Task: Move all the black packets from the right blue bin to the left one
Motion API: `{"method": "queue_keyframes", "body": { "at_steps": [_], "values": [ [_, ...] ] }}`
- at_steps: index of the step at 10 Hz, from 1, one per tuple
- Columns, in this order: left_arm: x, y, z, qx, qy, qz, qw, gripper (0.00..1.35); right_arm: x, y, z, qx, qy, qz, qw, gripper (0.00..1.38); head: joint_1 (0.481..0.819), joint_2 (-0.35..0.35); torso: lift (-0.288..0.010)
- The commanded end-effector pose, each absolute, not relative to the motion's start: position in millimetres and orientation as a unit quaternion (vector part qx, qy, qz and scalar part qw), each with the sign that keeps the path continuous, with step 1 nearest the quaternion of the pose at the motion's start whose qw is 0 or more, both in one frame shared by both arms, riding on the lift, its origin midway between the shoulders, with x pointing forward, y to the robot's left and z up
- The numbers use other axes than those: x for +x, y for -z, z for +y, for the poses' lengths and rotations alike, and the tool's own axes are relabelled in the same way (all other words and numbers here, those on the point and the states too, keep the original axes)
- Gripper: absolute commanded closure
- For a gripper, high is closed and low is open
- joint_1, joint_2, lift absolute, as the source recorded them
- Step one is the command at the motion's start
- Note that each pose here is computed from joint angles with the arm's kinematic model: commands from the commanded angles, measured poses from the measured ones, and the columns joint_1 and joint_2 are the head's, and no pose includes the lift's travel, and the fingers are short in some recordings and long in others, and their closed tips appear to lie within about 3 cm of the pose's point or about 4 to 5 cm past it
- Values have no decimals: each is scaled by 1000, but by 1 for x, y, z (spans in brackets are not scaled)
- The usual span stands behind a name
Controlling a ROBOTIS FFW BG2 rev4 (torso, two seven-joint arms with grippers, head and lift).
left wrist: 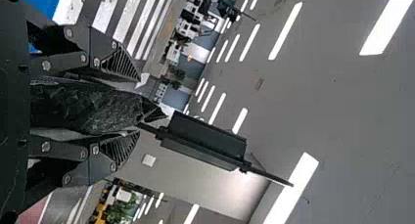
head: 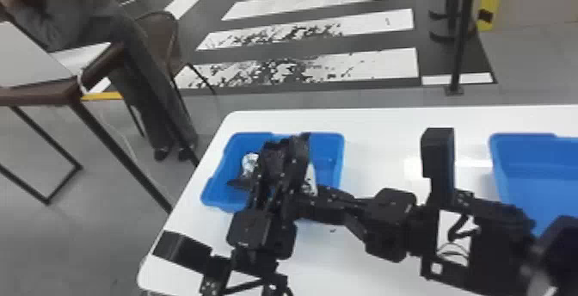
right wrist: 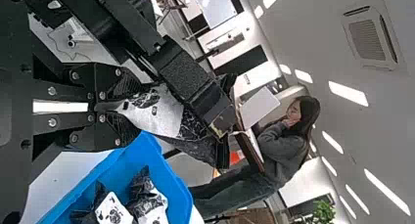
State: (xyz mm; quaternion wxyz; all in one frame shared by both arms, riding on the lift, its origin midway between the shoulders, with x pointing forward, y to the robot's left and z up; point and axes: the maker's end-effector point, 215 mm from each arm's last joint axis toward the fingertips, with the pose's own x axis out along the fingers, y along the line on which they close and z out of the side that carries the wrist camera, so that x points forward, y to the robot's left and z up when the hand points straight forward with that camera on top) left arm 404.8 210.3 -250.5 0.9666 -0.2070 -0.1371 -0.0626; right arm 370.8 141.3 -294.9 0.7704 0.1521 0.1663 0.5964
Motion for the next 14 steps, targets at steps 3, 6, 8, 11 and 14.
{"method": "queue_keyframes", "body": {
  "at_steps": [3, 6, 8, 11, 14],
  "values": [
    [408, 255, 204, -190, 74, -125, 971, 1207, 379, 287, 137, 169, -590, 155, 774, 1096, 695, 350, -140],
    [419, 249, 211, -163, 71, -133, 975, 1207, 393, 279, 121, 198, -571, 137, 785, 334, 695, 350, -140],
    [449, 261, 235, -100, 43, -150, 983, 1207, 416, 285, 82, 213, -527, 128, 813, 93, 695, 350, -140],
    [498, 253, 301, 15, -37, -199, 979, 1207, 442, 279, 23, 222, -474, 106, 846, 191, 695, 350, -140],
    [503, 266, 323, 63, -67, -190, 978, 1207, 455, 271, -7, 217, -449, 92, 862, 193, 679, 350, -140]
  ]
}}
